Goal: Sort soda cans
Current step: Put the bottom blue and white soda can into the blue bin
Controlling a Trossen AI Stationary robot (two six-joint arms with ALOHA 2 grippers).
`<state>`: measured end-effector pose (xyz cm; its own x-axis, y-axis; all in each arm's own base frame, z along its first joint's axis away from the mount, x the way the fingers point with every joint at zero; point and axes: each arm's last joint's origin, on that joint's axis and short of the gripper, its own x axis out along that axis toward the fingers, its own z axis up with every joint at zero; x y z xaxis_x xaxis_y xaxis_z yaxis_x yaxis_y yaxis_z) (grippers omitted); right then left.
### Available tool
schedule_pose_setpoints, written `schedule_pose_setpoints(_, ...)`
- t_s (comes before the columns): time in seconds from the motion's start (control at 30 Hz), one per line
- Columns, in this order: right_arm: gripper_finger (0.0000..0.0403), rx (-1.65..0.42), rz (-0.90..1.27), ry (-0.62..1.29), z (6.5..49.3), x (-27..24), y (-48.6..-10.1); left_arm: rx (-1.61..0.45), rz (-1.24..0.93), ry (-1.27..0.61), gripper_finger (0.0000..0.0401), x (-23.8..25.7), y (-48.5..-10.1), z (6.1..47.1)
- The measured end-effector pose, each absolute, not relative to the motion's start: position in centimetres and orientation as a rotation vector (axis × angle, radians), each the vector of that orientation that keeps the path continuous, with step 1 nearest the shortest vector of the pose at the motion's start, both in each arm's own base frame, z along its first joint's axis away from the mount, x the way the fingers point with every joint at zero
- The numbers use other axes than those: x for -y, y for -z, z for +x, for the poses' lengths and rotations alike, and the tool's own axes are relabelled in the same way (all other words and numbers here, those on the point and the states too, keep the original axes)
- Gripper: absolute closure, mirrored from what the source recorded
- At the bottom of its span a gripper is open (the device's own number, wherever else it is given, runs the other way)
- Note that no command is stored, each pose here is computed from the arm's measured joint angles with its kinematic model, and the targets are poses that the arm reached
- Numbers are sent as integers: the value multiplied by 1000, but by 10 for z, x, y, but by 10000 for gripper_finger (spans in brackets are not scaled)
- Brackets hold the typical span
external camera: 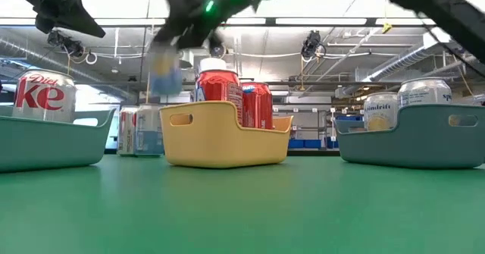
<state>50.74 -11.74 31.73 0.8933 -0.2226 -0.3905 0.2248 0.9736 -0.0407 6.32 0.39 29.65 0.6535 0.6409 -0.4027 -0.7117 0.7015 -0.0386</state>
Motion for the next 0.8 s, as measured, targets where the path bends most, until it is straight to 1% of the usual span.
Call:
schedule_pose_setpoints(0.13, 151, -389, -46, 310, 451, 116, -394, -375, -183, -768, 400, -4, -297, 64)
schedule_pose_setpoints(0.17, 151, -379, -54, 337, 437, 115, -410, -369, -180, -764, 400, -4, -298, 65)
schedule_pose_setpoints(0.23, 151, -410, -58, 384, 412, 114, -431, -364, -173, -757, 400, -3, -299, 66)
schedule_pose_setpoints(0.37, 151, -503, -42, 432, 370, 108, -451, -363, -164, -752, 400, -3, -300, 66)
schedule_pose_setpoints(0.53, 151, -492, 6, 496, 309, 95, -489, -362, -166, -751, 400, -3, -300, 66)
schedule_pose_setpoints(0.67, 151, -538, 32, 541, 282, 86, -490, -348, -179, -746, 400, -3, -301, 67)
schedule_pose_setpoints(0.8, 151, -526, 83, 547, 251, 72, -488, -350, -181, -742, 400, -3, -301, 67)
